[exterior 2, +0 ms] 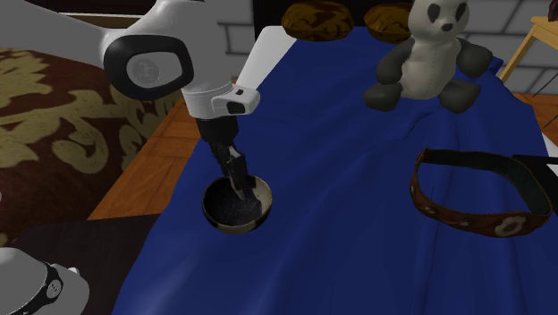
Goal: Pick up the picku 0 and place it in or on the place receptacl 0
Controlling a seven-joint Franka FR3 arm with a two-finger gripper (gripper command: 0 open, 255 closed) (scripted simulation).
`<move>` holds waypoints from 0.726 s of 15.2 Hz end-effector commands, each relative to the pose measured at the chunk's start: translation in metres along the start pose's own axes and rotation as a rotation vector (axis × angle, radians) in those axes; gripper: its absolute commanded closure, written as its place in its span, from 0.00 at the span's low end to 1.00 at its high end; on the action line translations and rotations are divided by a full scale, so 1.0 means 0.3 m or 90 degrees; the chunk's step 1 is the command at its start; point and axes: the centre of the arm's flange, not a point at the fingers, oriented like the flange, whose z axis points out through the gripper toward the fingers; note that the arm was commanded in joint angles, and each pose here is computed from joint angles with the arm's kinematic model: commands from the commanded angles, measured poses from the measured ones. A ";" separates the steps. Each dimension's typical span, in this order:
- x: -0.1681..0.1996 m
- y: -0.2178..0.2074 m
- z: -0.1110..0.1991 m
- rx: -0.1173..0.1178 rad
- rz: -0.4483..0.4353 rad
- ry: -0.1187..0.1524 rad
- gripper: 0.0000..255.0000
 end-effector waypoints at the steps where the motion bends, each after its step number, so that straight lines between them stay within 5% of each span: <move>1: 0.000 0.000 0.001 0.000 0.000 0.000 1.00; 3: 0.000 0.000 0.001 0.000 0.000 0.000 1.00; 4: 0.000 0.000 0.001 0.000 0.000 0.000 0.00; 9: 0.000 0.000 0.001 0.000 0.000 0.000 0.00; 11: 0.000 0.000 -0.087 0.000 0.000 0.000 0.00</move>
